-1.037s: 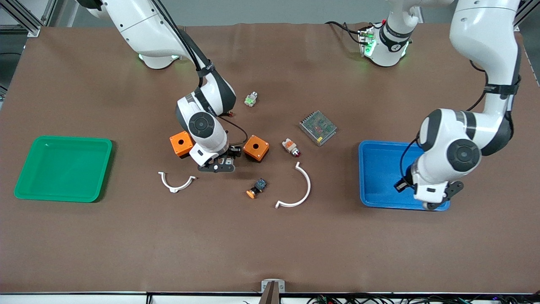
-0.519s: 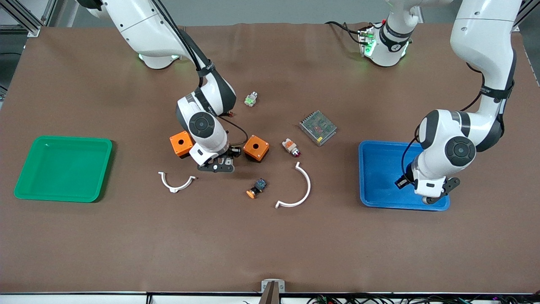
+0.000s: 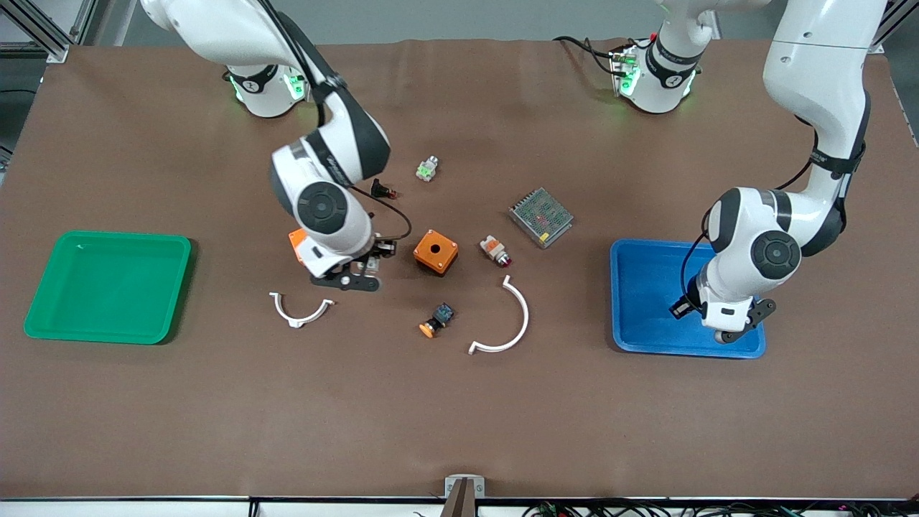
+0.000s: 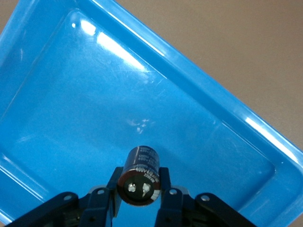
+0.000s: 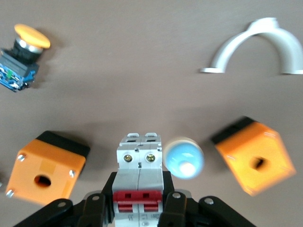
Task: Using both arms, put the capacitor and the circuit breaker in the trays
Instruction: 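Lower the capacitor into the blue tray while the right gripper carries the breaker, then open the left gripper and withdraw while the right gripper lowers the breaker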
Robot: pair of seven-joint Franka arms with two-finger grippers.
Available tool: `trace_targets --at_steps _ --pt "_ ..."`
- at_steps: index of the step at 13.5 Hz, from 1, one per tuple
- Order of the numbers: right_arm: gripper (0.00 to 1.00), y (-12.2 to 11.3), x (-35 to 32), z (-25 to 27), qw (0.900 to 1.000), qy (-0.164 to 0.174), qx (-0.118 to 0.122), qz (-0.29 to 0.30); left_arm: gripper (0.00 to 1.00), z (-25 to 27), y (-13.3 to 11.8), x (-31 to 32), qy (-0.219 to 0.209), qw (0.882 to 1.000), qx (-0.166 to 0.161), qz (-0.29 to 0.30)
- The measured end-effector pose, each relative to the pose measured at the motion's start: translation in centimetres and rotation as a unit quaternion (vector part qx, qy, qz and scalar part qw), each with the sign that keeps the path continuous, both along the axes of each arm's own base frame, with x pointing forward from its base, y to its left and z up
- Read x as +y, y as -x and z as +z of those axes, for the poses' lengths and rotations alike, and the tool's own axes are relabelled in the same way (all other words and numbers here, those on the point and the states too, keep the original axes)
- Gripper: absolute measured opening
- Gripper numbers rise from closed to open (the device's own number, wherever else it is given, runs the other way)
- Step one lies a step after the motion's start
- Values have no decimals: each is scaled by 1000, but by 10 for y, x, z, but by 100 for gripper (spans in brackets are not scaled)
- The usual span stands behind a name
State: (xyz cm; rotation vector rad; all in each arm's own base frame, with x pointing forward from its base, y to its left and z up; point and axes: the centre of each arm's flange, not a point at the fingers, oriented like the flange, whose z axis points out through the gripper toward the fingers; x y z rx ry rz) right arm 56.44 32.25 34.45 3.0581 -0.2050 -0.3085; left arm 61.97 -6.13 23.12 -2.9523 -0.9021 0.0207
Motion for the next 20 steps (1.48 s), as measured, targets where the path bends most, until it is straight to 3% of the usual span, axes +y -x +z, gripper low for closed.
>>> trace_targets --at_steps 5,8,11,14,17,20 --pt "40 -56 -121 102 999 6 27 23 37 -4 1 1 0 1000 3 2" --pt "40 -82 -227 117 999 15 22 47 37 -5 2 2 0 1000 5 4" --pt "40 -90 -333 117 998 9 26 60 40 -5 2 12 0 1000 6 12" --pt "40 -99 -439 87 998 -8 5 68 69 12 -4 10 1 1000 -10 11" --pt "40 -102 -491 40 998 -16 6 67 98 70 -10 4 -3 1000 -13 1" --pt "40 -104 -536 -16 997 -22 1 72 100 165 -13 6 -13 999 1 -38"
